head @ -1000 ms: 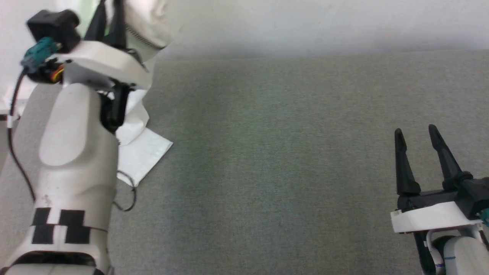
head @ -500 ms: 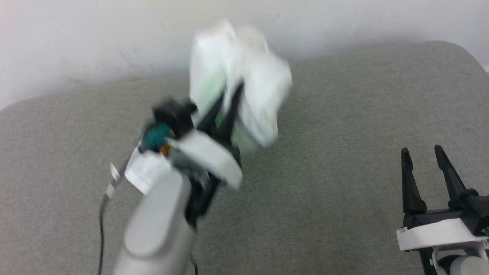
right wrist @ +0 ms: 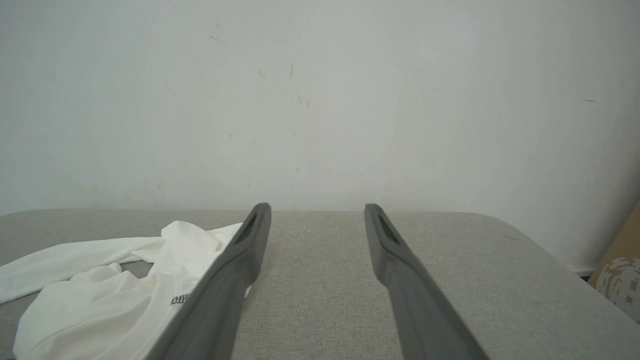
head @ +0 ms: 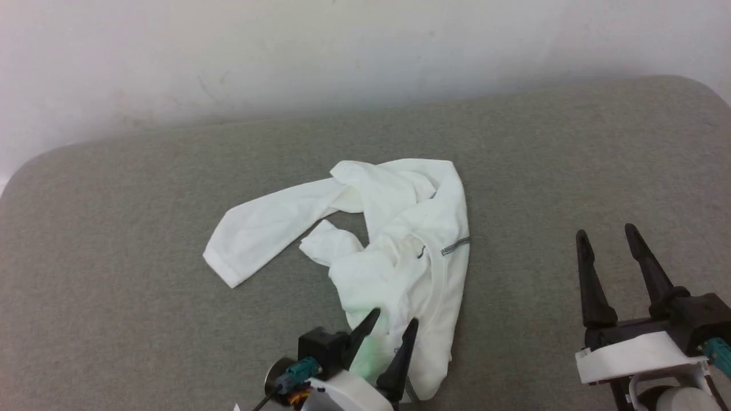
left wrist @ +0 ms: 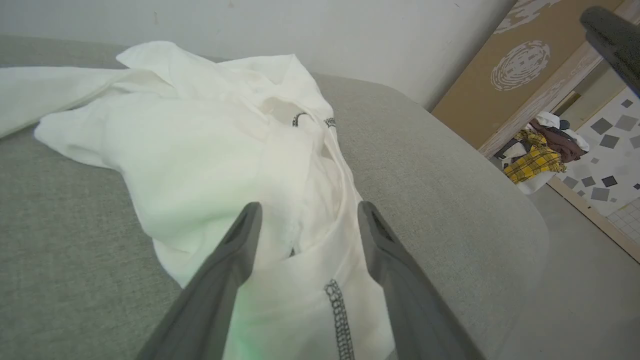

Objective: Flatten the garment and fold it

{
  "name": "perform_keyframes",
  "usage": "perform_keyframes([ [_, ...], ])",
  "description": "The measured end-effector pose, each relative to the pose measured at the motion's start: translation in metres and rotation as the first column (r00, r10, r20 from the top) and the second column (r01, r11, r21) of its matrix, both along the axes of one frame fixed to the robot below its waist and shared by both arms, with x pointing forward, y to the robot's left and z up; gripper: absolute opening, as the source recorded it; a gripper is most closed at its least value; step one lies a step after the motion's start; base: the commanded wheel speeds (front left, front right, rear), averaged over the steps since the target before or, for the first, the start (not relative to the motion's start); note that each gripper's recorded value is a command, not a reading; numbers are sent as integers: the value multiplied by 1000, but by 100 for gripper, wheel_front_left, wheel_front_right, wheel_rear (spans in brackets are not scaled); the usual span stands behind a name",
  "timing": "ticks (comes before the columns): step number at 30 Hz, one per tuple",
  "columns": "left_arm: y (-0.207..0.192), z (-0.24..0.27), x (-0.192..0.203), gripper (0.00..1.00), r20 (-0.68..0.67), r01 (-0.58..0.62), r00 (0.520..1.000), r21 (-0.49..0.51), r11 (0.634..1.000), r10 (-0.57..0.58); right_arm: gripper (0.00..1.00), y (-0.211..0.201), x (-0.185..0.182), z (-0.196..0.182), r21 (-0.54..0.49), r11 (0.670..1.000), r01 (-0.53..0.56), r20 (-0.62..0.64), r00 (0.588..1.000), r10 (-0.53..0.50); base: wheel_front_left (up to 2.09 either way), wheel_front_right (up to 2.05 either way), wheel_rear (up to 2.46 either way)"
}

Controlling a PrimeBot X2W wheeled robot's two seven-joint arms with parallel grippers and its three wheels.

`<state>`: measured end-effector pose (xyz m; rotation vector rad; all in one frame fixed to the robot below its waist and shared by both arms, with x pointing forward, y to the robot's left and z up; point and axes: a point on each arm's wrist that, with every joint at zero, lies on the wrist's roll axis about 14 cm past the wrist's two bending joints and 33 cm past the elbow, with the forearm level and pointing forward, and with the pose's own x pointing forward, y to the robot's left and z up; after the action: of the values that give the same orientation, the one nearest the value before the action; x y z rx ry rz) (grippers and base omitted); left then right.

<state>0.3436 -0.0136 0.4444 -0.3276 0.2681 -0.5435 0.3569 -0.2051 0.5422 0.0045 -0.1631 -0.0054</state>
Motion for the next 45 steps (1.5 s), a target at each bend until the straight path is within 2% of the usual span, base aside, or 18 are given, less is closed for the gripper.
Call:
perform_keyframes([
  [5,10,51,23,100,188,-61,980,-57,997,70,100,18,9,-2,3,998,-55,-8,998,55,0,0,0],
  [11,63,98,52,100,319,-238,911,-111,965,261,100,30,17,-4,4,996,-93,-13,996,93,0,0,0],
  [15,118,109,62,100,350,-400,840,-115,909,414,100,36,20,-5,-1,994,-110,-19,994,110,0,0,0],
  [19,169,98,56,100,337,-533,781,-81,843,526,100,38,20,-5,0,993,-117,-20,993,117,0,0,0],
  [25,215,74,32,100,301,-632,738,-6,775,604,100,42,17,-2,-1,992,-129,-14,992,129,0,0,0],
  [30,225,59,13,100,278,-644,742,43,764,610,100,47,10,-4,-7,990,-144,-30,989,144,0,0,0],
  [40,222,60,4,100,292,-634,750,58,772,594,100,54,7,-8,5,987,-163,-57,985,163,0,0,0],
  [45,223,61,4,100,297,-636,748,63,769,594,100,42,13,-46,46,991,-125,-214,968,132,0,0,0],
])
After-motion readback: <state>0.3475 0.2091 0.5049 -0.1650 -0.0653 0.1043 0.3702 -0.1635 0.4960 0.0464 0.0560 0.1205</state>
